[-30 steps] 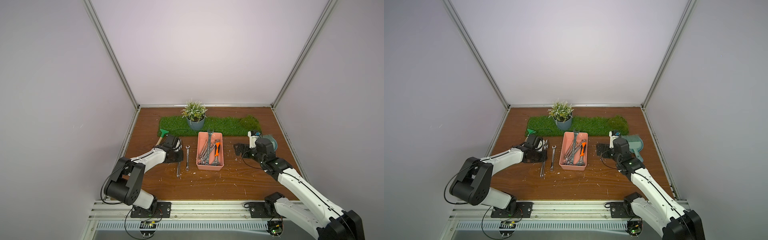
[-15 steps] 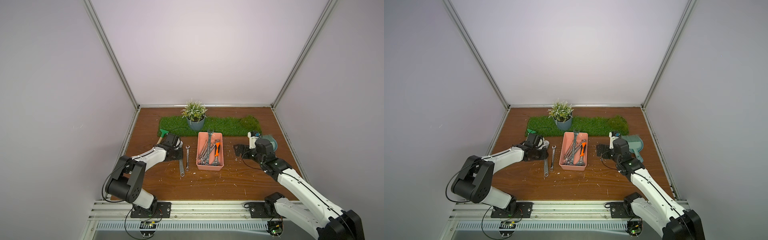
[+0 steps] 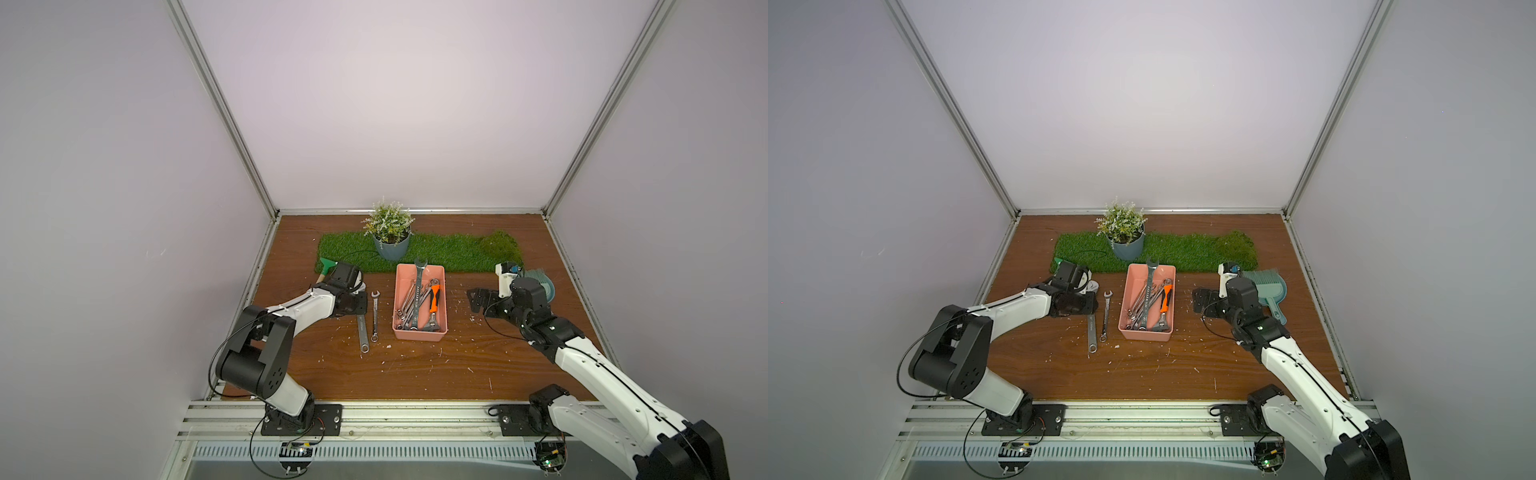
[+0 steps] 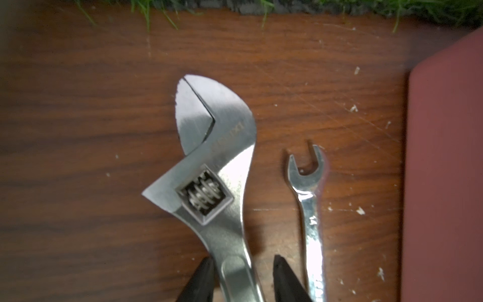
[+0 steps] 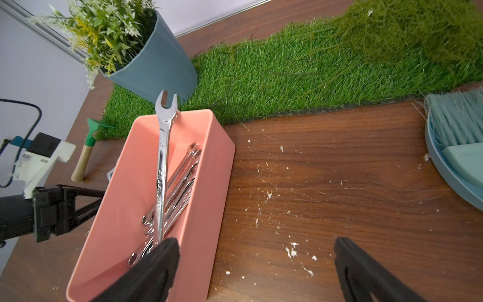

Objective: Take out the wrench from the storage box
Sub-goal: Place the wrench at the center of the board, then pick up the wrench from the storage box.

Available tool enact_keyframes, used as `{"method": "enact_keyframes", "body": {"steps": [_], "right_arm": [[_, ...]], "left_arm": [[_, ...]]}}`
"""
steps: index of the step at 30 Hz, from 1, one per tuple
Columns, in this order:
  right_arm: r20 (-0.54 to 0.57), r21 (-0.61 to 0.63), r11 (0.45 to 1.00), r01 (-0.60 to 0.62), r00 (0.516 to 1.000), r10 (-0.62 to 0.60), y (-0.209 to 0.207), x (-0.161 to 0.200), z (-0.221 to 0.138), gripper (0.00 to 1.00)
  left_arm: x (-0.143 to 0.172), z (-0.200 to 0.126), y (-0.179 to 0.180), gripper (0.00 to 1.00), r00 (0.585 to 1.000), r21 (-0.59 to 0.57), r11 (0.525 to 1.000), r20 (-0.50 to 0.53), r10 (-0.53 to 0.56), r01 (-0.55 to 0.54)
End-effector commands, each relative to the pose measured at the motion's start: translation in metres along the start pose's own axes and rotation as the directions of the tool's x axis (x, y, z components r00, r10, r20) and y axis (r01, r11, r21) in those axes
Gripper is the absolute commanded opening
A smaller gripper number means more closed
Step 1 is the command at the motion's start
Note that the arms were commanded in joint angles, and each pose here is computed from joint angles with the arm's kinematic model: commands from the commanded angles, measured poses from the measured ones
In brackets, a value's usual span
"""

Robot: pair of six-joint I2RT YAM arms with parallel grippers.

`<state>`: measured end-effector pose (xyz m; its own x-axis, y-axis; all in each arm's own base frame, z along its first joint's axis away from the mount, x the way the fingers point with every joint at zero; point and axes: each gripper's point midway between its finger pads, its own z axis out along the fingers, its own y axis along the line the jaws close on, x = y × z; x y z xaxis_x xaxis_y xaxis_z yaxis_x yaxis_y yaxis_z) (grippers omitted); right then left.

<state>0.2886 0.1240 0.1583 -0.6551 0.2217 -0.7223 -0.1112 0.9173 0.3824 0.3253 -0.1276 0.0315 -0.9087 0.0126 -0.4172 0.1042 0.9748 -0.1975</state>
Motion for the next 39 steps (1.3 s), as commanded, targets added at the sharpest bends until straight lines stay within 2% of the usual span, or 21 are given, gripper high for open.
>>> {"method": "enact_keyframes", "body": {"steps": [1,3,11,14,18,23,28,32,39], "right_arm": [[0.046,-0.021,1.0,0.005,0.999,-0.004,0.006,-0.012,-0.008,0.99],[0.046,-0.022,1.0,0.009,0.999,-0.008,0.006,-0.012,-0.009,0.99],[0.046,-0.025,1.0,0.007,0.999,-0.005,0.006,-0.012,-0.01,0.99],[0.052,-0.023,1.0,0.011,0.999,-0.01,0.006,-0.013,-0.012,0.99],[0.052,-0.024,1.0,0.012,0.999,-0.011,0.006,-0.013,-0.012,0.99],[0.052,-0.027,1.0,0.01,0.999,-0.008,0.006,-0.012,-0.012,0.99],[0.053,-0.03,1.0,0.006,0.999,-0.004,0.007,-0.012,-0.012,0.99],[0.055,-0.029,1.0,0.01,0.998,-0.008,0.007,-0.013,-0.014,0.99],[0.06,-0.034,0.999,0.01,0.998,-0.008,0.009,-0.016,-0.015,0.99]], "left_arm": [[-0.002,-0.001,0.01,0.39,0.998,-0.098,0.993,-0.02,0.059,-0.061],[0.001,0.0,0.014,0.39,0.996,-0.14,0.987,-0.041,0.077,-0.082],[0.014,0.011,0.012,0.41,0.989,-0.176,0.976,-0.09,0.113,-0.128],[0.014,0.007,0.019,0.38,0.988,-0.227,0.964,-0.099,0.116,-0.136],[0.012,0.0,0.019,0.29,0.985,-0.235,0.959,-0.1,0.138,-0.158],[0.015,-0.003,0.016,0.27,0.978,-0.217,0.958,-0.127,0.163,-0.188],[0.011,-0.004,0.006,0.34,0.986,-0.175,0.973,-0.099,0.137,-0.153],[0.003,-0.009,-0.001,0.46,0.992,-0.148,0.982,-0.069,0.105,-0.114],[-0.028,-0.044,-0.035,0.53,0.996,-0.044,0.999,0.089,0.021,-0.018]]}}
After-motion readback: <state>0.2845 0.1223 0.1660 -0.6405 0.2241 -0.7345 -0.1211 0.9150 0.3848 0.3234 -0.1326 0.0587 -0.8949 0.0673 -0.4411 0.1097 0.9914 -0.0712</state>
